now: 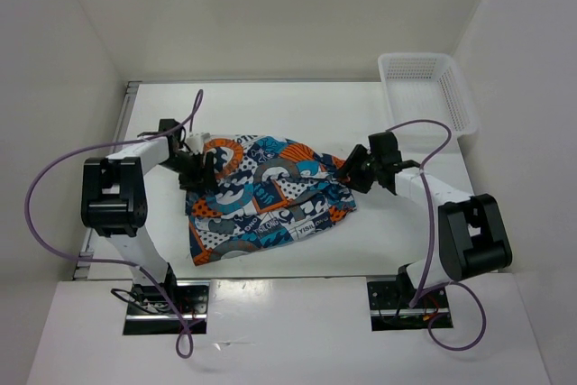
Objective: Fold and stack the shorts
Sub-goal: Fold the shorts
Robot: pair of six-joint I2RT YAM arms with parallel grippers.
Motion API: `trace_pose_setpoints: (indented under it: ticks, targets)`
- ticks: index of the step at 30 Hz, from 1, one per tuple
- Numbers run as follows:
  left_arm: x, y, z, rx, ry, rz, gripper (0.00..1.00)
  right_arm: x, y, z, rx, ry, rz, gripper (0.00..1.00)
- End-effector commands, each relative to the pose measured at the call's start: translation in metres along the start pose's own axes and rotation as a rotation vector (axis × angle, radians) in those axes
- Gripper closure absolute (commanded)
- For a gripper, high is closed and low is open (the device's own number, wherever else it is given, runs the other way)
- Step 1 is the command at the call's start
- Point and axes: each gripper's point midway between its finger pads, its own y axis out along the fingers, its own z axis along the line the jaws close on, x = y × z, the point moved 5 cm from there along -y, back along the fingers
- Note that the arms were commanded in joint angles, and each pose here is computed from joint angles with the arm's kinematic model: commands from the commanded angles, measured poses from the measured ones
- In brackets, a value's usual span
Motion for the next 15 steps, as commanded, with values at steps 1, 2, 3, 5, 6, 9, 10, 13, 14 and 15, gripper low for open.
trace_pose_setpoints:
  ticks: [1,2,3,5,6,9,10,13,14,15]
  targets:
    - [-0.007,0.011,0.006,-0.005,-0.015,0.031,0.34,0.007,0.004,0.01,0.047,0.003,-0.011,0.43]
    - [-0.008,0.013,0.007,-0.006,-0.019,0.04,0.37,0.01,0.004,0.013,0.053,0.001,-0.017,0.45]
    - [-0.008,0.013,0.007,-0.006,-0.02,0.04,0.4,0.009,0.003,0.013,0.059,-0.01,-0.011,0.48]
    - [-0.007,0.013,0.004,-0.03,-0.02,0.038,0.55,0.01,0.005,0.015,0.064,-0.01,-0.003,0.56]
    - [-0.009,0.012,0.004,-0.031,-0.025,0.047,0.61,0.01,0.005,0.015,0.065,-0.01,-0.003,0.6]
    - [0.004,0.002,-0.004,-0.054,-0.007,0.013,0.87,0.01,0.006,0.014,0.057,-0.025,0.004,0.73]
    - [0.008,-0.003,-0.007,-0.054,0.0,0.001,0.91,0.012,0.004,0.019,0.073,-0.029,0.004,0.78]
    - [0.027,-0.022,-0.016,-0.048,0.043,-0.073,0.97,0.014,0.003,0.02,0.073,-0.038,0.003,0.9]
    - [0.032,-0.028,-0.019,-0.046,0.056,-0.095,0.99,0.012,0.003,0.019,0.066,-0.036,0.009,0.93]
    - [0.042,-0.036,-0.021,-0.033,0.076,-0.13,0.99,0.015,0.002,0.021,0.073,-0.049,0.003,0.97]
